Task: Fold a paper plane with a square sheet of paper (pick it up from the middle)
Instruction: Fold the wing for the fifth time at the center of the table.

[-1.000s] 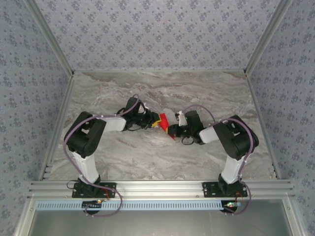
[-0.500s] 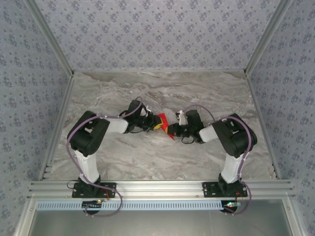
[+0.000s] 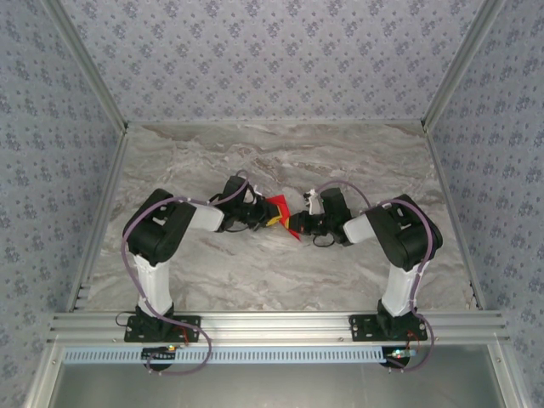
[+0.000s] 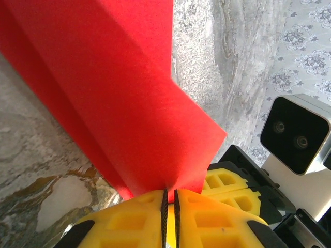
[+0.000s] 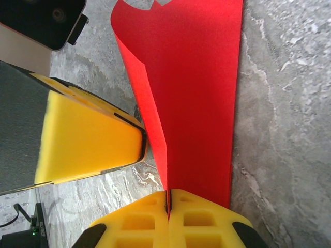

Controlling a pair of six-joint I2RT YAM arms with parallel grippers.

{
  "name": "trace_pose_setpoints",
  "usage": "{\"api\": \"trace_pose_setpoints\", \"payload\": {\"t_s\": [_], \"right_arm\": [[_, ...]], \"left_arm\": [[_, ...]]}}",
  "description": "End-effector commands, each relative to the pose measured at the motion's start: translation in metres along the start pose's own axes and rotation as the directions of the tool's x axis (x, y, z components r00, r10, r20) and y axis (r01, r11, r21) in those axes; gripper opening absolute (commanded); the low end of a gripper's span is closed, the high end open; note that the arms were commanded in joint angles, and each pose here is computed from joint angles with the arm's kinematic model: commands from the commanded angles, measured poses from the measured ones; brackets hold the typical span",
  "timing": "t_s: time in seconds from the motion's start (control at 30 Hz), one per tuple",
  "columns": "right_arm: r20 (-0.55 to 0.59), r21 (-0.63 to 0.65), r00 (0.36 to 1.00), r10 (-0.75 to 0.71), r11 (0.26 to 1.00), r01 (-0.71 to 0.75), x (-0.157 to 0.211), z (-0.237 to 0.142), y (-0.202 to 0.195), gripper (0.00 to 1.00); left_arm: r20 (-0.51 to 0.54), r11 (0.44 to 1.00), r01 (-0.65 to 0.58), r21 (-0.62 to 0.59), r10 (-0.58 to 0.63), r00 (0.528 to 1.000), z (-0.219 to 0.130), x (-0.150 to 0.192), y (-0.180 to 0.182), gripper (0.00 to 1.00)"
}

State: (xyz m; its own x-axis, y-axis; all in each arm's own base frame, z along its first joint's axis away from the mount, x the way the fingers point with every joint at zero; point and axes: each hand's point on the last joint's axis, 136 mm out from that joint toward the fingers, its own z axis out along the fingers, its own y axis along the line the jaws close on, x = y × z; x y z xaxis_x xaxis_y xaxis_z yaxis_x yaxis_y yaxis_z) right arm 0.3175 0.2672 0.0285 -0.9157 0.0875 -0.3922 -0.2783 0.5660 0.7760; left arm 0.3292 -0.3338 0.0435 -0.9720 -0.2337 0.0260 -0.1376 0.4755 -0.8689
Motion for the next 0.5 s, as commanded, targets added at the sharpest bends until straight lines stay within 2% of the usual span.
{"api": "trace_pose_setpoints", "payload": {"t_s": [0.0, 0.3, 0.47], "right_arm": [[-0.046, 0.049, 0.997, 0.065, 0.997, -0.062, 0.011, 0.004, -0.017, 0.00], [-0.064, 0.063, 0.995, 0.072, 0.996, -0.068, 0.014, 0.005, -0.019, 0.01], [-0.070, 0.068, 0.995, 0.077, 0.995, -0.073, 0.015, 0.005, -0.019, 0.05]], "left_arm": [[0.003, 1.000, -0.023, -0.002, 0.023, 1.000, 0.006, 0.000, 0.007, 0.15], [-0.003, 1.000, -0.020, -0.015, 0.020, 1.000, 0.012, -0.001, 0.015, 0.15], [-0.003, 0.999, -0.013, -0.030, 0.013, 1.000, 0.013, -0.001, 0.020, 0.15]]}}
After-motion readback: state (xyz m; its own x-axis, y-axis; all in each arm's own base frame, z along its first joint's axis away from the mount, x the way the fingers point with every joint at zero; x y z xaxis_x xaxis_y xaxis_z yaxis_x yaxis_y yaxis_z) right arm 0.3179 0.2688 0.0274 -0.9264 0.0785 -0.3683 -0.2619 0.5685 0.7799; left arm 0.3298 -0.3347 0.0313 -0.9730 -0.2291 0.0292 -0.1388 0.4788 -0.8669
